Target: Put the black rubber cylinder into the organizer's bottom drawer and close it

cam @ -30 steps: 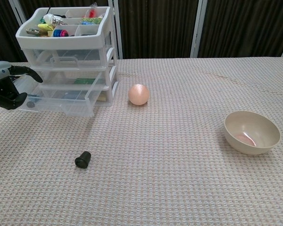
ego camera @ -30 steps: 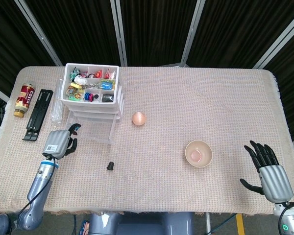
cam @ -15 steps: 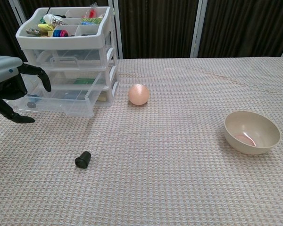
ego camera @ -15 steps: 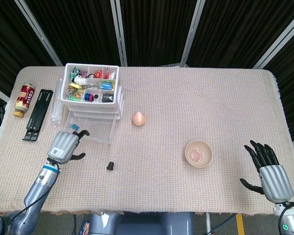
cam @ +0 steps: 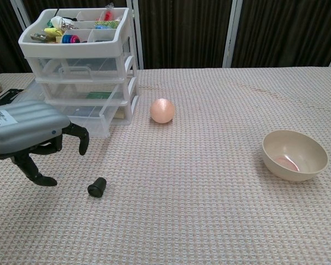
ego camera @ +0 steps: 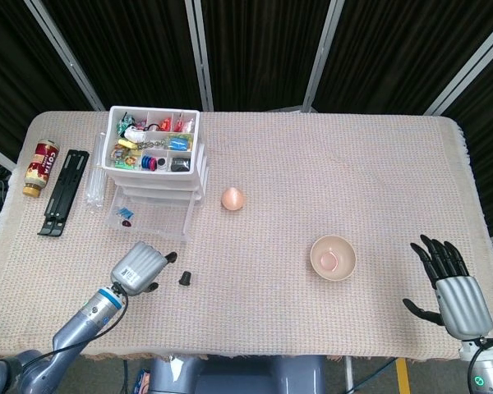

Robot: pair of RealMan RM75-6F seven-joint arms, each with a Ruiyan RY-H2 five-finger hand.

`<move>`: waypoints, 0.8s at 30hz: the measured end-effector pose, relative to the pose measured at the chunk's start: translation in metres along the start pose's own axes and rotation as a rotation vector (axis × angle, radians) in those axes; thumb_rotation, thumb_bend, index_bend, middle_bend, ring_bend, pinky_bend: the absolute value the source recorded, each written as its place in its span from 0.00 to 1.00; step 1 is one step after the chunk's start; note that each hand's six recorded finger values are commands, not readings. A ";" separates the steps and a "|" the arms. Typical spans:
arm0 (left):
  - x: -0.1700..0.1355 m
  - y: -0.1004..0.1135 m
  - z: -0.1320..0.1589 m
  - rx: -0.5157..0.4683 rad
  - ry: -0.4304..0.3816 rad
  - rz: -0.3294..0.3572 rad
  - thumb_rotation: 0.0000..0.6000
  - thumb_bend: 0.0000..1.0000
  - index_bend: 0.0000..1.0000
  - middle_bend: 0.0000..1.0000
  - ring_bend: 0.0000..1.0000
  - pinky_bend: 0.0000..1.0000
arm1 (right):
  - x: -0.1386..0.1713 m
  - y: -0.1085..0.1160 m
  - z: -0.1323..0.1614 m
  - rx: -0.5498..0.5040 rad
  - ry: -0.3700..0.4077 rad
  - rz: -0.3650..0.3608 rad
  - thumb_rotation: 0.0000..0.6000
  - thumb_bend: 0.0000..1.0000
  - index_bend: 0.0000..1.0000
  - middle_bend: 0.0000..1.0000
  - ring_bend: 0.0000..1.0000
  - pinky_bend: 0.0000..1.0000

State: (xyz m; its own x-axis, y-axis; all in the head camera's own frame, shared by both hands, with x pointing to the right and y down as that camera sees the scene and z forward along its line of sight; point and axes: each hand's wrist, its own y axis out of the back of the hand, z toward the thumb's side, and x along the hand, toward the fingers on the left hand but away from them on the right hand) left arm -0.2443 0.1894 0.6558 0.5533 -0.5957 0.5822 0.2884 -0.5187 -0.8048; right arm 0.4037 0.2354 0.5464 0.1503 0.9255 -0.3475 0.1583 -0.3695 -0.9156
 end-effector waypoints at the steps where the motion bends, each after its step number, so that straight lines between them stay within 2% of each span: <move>1: 0.002 -0.002 0.003 0.006 -0.007 -0.008 1.00 0.14 0.43 1.00 0.91 0.81 | 0.000 0.000 0.000 0.000 0.000 -0.001 1.00 0.07 0.09 0.00 0.00 0.00; 9: 0.022 -0.021 0.022 0.042 -0.038 -0.065 1.00 0.15 0.44 1.00 0.91 0.81 | 0.000 0.001 -0.001 -0.005 -0.001 -0.002 1.00 0.07 0.09 0.00 0.00 0.00; 17: 0.033 -0.027 0.029 0.058 -0.035 -0.068 1.00 0.15 0.44 1.00 0.91 0.81 | 0.000 0.001 -0.001 -0.009 0.003 -0.002 1.00 0.07 0.09 0.00 0.00 0.00; 22: 0.038 -0.029 0.032 0.066 -0.037 -0.066 1.00 0.24 0.46 1.00 0.91 0.81 | 0.000 0.001 0.000 -0.011 0.003 -0.001 1.00 0.07 0.09 0.00 0.00 0.00; 24: 0.040 -0.030 0.033 0.065 -0.036 -0.071 1.00 0.24 0.46 1.00 0.91 0.81 | 0.000 0.001 0.000 -0.011 0.003 -0.001 1.00 0.07 0.09 0.00 0.00 0.00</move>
State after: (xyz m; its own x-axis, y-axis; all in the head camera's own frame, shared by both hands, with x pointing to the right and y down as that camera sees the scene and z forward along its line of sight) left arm -0.2051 0.2014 0.6995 0.5569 -0.5361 0.6344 0.3769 -0.5175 -0.7682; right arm 0.4042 0.2350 0.5452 0.1532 0.9256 -0.3461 0.1691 -0.3696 -0.9137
